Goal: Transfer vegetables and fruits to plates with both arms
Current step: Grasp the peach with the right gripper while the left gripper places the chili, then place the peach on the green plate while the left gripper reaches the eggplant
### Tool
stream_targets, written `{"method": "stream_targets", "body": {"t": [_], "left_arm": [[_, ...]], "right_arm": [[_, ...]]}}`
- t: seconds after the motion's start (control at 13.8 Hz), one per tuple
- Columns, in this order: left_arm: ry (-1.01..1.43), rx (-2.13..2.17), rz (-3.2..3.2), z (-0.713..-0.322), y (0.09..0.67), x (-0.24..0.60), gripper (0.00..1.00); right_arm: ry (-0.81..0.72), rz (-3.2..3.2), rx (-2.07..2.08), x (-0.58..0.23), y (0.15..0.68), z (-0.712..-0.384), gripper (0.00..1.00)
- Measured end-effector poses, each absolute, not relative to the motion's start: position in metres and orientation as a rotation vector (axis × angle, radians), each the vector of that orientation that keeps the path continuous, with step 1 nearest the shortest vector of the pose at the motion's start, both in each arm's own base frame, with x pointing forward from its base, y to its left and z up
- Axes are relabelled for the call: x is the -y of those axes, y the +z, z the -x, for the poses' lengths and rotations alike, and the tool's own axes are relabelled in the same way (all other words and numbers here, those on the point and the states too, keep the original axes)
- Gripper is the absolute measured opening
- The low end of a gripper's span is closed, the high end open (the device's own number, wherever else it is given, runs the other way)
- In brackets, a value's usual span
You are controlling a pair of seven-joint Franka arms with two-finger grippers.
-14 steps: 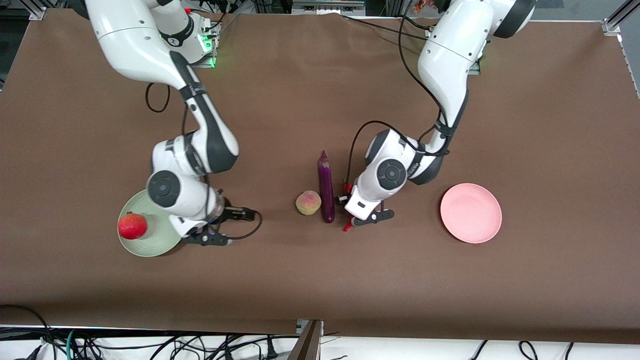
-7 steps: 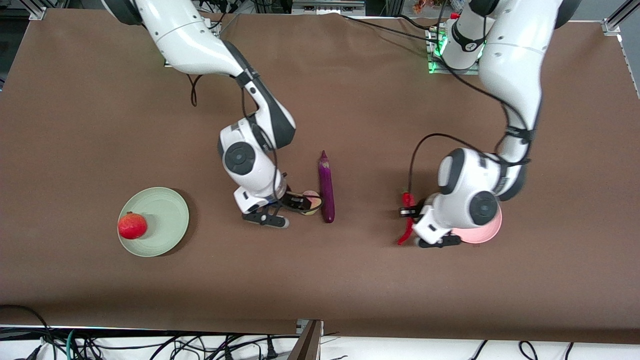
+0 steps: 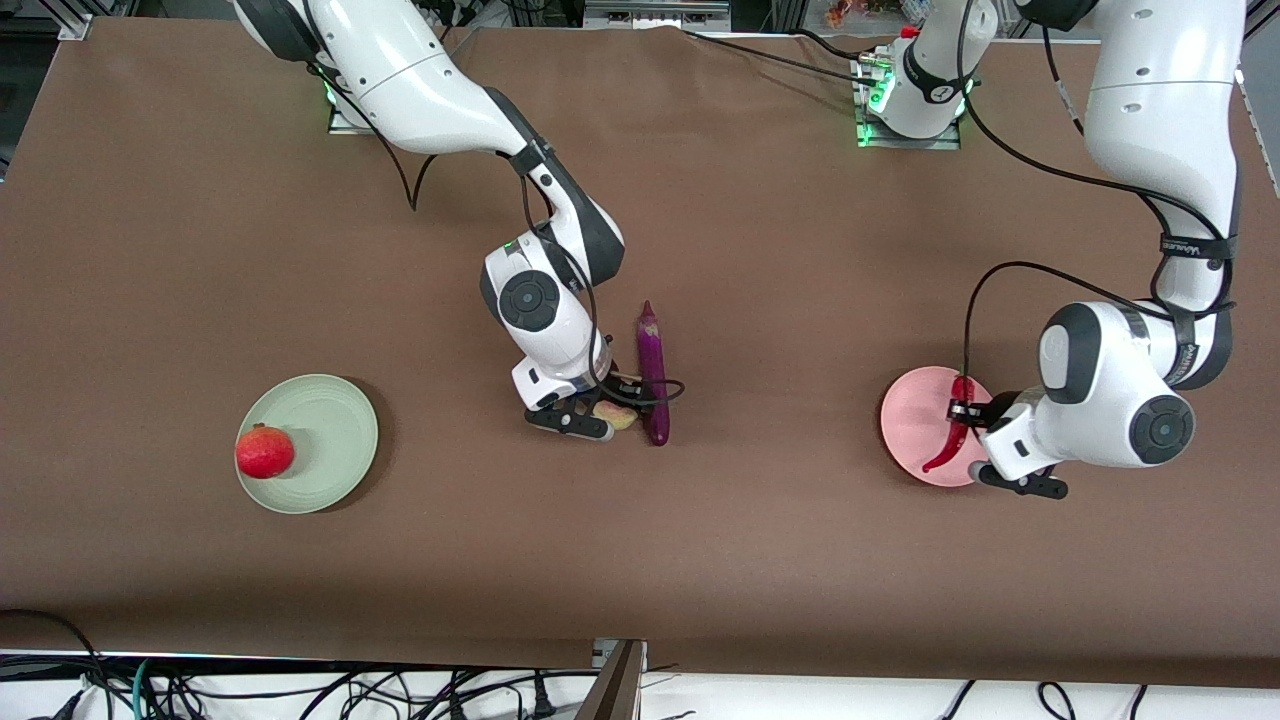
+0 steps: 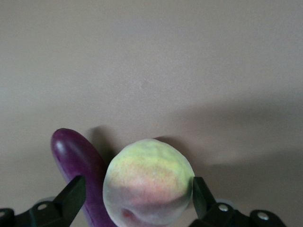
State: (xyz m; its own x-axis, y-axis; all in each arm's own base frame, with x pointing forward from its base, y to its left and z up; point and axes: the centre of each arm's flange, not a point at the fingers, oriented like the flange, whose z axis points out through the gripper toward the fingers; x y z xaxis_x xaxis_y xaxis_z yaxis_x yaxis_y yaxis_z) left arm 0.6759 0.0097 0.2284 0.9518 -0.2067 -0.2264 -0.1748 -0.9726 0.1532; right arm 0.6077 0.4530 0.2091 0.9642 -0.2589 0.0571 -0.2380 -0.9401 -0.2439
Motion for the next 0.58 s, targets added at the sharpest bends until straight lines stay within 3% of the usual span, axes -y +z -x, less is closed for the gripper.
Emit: {"method": "stream_targets", "body": {"t": [0.36, 0.51, 0.58], "left_arm": [[-0.345, 0.326, -2.968, -0.668, 0.211, -0.015, 0.22], [-0.342, 0.334, -2.966, -0.669, 0.211, -0.011, 0.22], [-0.339, 0.338, -2.966, -0.669, 0.211, -0.009, 0.22]], "right_arm": [[-0.139, 2.879, -0.375, -0.451, 0.198, -0.609, 0.96], [-0.145, 2.878, -0.377, -0.45, 0.2, -0.61, 0.83], [-0.147, 2.879, -0.379, -0.449, 0.201, -0.611, 0.83]]}}
